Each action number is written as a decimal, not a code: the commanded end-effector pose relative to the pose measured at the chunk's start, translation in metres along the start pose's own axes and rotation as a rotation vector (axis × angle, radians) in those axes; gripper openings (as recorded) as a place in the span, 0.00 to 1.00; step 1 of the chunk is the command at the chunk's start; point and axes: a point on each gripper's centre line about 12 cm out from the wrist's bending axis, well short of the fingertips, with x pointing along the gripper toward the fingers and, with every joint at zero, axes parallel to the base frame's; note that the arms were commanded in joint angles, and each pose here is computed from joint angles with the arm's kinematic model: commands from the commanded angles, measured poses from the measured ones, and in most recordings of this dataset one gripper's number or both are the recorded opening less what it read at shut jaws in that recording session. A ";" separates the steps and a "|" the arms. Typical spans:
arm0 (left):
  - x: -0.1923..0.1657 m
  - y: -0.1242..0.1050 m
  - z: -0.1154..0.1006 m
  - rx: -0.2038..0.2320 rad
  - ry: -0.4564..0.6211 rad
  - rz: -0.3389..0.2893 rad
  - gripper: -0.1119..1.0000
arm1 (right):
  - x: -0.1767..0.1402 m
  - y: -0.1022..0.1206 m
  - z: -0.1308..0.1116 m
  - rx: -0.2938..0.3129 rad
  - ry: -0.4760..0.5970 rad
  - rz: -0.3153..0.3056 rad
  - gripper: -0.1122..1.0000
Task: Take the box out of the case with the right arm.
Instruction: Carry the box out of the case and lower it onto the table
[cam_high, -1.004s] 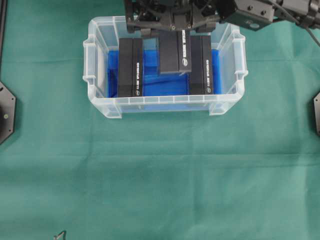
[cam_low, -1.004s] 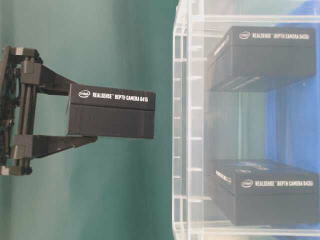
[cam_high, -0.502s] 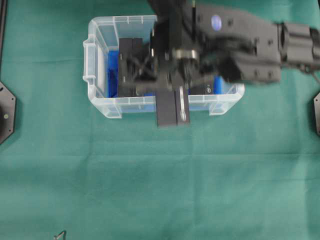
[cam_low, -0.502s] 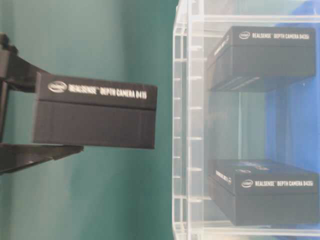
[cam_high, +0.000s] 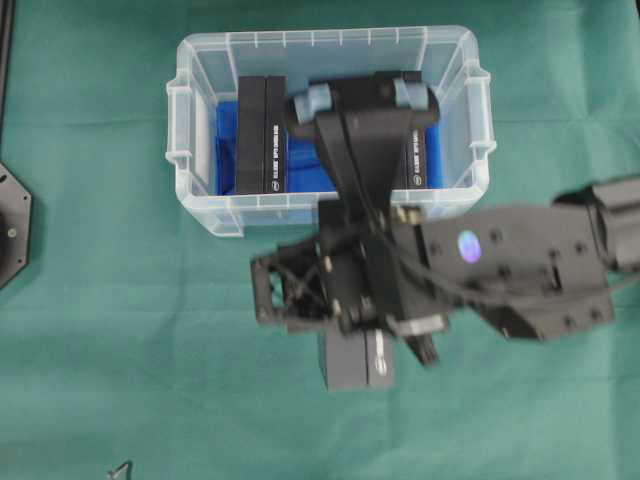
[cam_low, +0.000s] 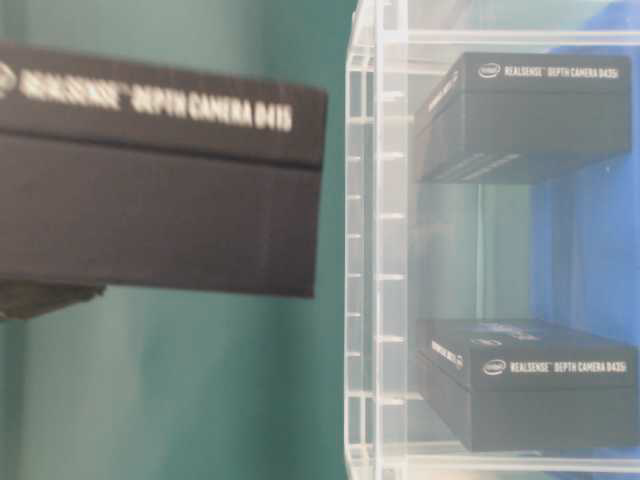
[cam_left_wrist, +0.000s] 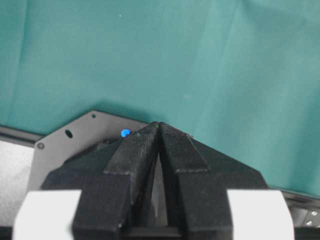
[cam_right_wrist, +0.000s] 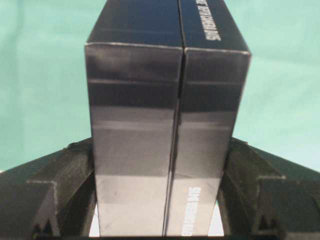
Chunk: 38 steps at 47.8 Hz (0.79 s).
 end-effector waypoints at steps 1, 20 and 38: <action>-0.004 0.000 0.004 -0.003 -0.015 -0.002 0.13 | -0.020 -0.004 0.000 0.008 0.010 0.047 0.70; -0.004 0.000 0.004 -0.006 -0.014 -0.002 0.12 | -0.002 -0.001 -0.003 0.000 -0.002 0.005 0.70; -0.004 0.000 0.004 -0.005 -0.014 -0.002 0.13 | 0.054 0.003 -0.015 -0.007 0.017 -0.020 0.70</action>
